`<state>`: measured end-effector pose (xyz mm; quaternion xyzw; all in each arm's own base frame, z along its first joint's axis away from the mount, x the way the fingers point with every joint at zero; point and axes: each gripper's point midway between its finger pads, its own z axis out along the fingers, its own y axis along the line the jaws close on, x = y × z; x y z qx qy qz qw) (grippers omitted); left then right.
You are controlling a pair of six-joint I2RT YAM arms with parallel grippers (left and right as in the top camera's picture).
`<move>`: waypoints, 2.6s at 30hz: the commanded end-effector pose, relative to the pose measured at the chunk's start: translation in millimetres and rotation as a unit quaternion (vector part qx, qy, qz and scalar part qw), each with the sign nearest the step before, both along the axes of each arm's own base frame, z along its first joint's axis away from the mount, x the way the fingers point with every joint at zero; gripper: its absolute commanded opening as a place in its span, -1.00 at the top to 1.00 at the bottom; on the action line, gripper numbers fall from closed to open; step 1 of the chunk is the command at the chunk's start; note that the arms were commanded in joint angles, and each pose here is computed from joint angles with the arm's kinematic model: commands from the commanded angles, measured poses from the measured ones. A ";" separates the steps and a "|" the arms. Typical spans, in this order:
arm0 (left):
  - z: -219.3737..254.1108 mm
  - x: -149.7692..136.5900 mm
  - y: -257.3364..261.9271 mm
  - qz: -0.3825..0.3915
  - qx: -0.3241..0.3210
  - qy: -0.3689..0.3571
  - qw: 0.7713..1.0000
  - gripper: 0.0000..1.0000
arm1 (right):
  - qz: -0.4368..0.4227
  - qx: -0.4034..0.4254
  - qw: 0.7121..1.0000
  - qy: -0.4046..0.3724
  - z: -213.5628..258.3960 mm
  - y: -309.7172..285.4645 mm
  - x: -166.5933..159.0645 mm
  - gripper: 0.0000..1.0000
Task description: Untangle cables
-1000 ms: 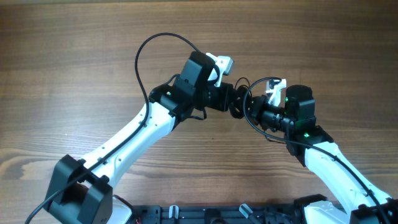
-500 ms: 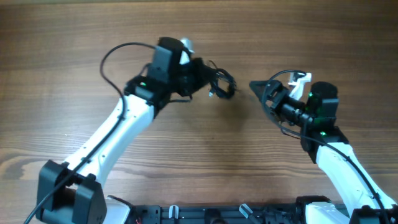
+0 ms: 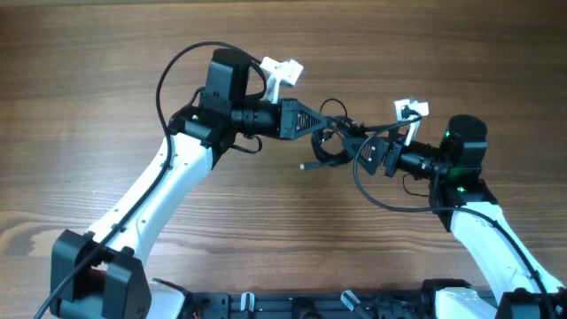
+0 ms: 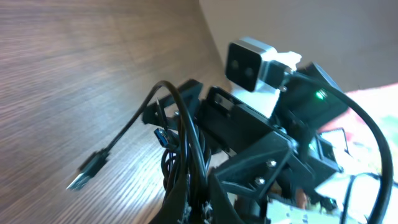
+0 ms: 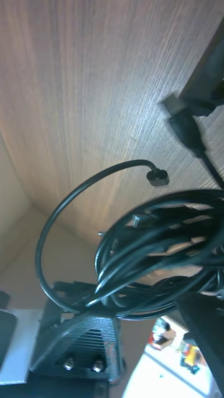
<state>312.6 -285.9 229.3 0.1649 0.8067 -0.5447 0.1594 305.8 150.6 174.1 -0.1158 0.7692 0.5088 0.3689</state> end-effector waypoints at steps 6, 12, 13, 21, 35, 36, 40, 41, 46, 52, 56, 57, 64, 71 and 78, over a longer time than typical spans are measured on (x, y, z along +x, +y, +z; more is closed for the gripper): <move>24.3 -11.5 -2.5 -0.041 -0.030 -0.044 0.998 0.50 | 0.061 0.017 0.998 -0.020 7.5 10.6 -16.4 0.69; -23.9 11.5 22.3 0.089 0.088 0.036 0.991 -0.90 | 0.004 0.051 0.995 0.084 2.8 5.3 -5.9 0.91; -29.2 10.6 25.6 0.096 0.100 0.045 0.989 -0.87 | 0.005 0.051 0.995 0.084 2.8 5.4 -6.0 0.91; -41.6 7.0 -1.2 0.118 0.166 -0.020 0.979 -0.20 | 0.006 0.064 0.992 0.109 3.2 6.4 -8.1 0.91; -45.9 40.1 38.9 0.294 0.129 0.153 0.935 0.92 | 0.005 0.054 0.993 0.105 -0.2 10.7 -8.4 -0.20; -46.6 39.0 38.5 0.293 0.130 0.154 0.935 0.92 | 0.017 0.047 0.995 0.090 0.2 14.3 -11.0 -0.17; -51.2 29.8 33.8 0.264 0.152 0.131 0.944 0.92 | 0.064 0.021 0.998 0.000 9.7 32.3 -18.3 -0.16; -51.2 27.2 30.3 0.246 0.160 0.109 0.950 0.92 | 0.068 0.016 0.997 -0.028 14.0 33.0 -16.9 -0.16; -50.4 17.6 16.6 0.206 0.171 0.069 0.961 0.92 | 0.041 0.000 0.998 -0.057 15.9 28.9 -5.7 -0.17; -45.7 18.4 10.1 0.202 0.162 0.058 0.964 0.92 | 0.028 -0.010 0.999 -0.022 1.0 27.0 -4.5 -0.15; -42.9 20.8 8.7 0.202 0.156 0.051 0.965 0.92 | 0.061 -0.009 0.998 -0.006 -3.8 44.1 -18.2 0.00; -42.9 20.7 8.6 0.202 0.156 0.052 0.965 0.92 | 0.062 -0.014 0.998 -0.002 -7.1 49.4 -19.6 0.10; -41.7 22.2 9.9 0.203 0.151 0.054 0.966 0.92 | -0.033 -0.049 0.993 0.100 -49.8 35.9 -0.1 0.91; -35.6 32.6 26.5 0.207 0.127 0.072 0.967 0.92 | -0.317 -0.176 0.878 0.312 -140.9 -67.2 -4.0 0.91; -35.9 50.1 51.7 0.297 0.091 0.178 0.934 0.92 | -0.233 -0.160 0.924 0.258 -124.6 -49.6 1.4 -0.59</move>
